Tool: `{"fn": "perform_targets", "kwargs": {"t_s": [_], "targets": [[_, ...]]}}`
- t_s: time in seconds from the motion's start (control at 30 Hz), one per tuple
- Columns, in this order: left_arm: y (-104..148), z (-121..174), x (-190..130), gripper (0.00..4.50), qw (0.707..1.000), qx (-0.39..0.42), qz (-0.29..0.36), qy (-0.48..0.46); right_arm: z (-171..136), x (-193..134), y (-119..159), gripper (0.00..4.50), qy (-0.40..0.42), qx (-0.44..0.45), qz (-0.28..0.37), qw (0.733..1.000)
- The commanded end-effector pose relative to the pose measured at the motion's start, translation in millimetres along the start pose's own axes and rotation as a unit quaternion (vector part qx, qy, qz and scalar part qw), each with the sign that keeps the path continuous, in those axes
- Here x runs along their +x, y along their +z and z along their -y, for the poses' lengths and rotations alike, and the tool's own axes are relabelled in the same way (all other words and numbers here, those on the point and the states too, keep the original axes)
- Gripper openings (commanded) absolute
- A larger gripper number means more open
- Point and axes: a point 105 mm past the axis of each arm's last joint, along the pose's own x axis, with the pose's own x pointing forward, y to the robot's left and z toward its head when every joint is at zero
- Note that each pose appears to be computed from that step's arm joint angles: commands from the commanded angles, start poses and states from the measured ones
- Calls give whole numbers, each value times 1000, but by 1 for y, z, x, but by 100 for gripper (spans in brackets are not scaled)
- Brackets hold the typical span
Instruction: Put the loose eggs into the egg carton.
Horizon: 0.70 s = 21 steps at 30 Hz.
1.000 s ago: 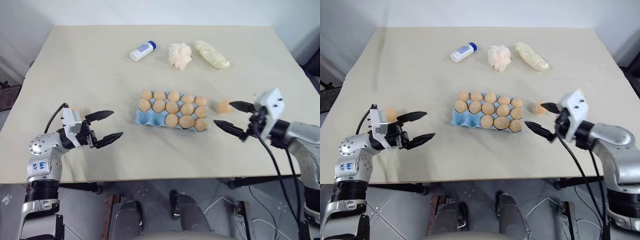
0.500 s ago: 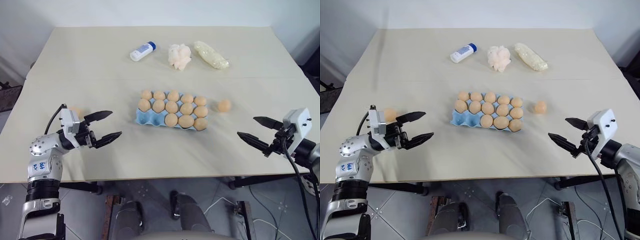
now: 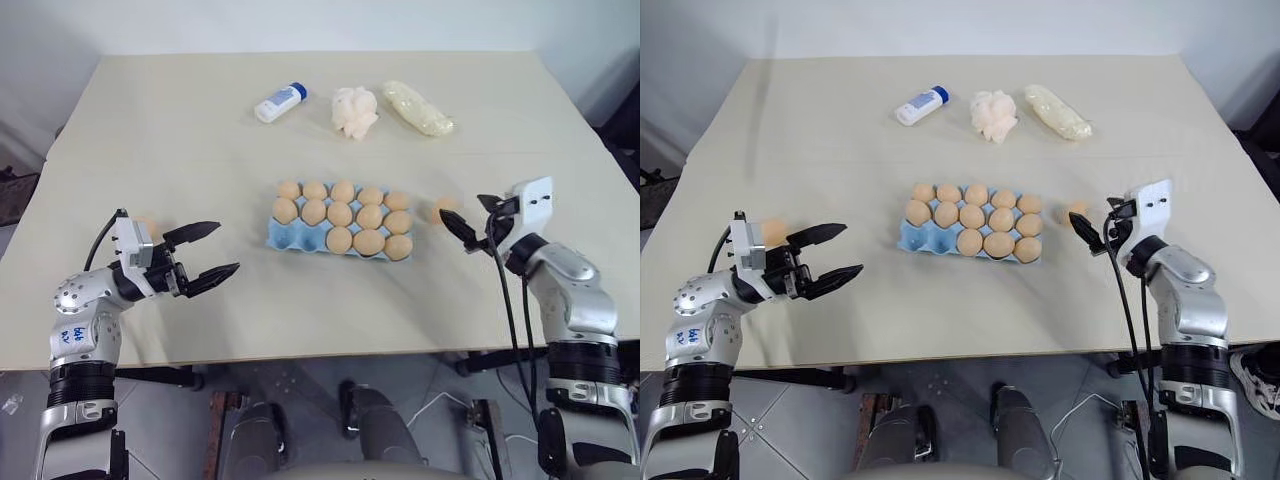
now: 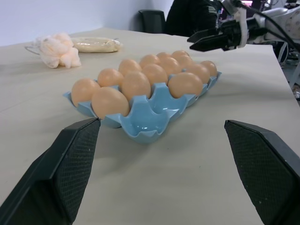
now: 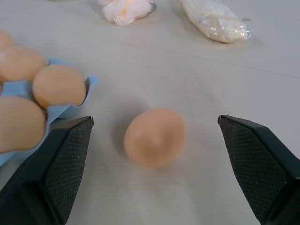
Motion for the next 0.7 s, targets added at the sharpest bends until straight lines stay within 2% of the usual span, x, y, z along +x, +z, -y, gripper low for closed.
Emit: {"fn": "perform_targets", "kwargs": {"t_s": [0.03, 0.27, 0.37, 0.53, 0.6, 0.7], "targets": [[12, 0, -2, 450, 1000, 21, 15, 4, 6, 9, 10, 447, -18, -7, 24, 1000], [11, 2, -2, 450, 1000, 21, 15, 8, 7, 27, -19, 447, -40, -8, -25, 999], [11, 1, -2, 450, 1000, 21, 16, 7, -2, 33, -20, 387, -23, -4, -17, 1000], [11, 1, 0, 450, 1000, 23, 17, 7, -8, 38, -19, 209, -16, -3, -12, 1000], [11, 1, 0, 450, 1000, 24, 18, 7, -8, 37, -14, 159, -16, -7, -3, 1000], [11, 1, 0, 450, 1000, 24, 18, 8, -8, 36, -8, 143, -13, -14, 4, 1000]]}}
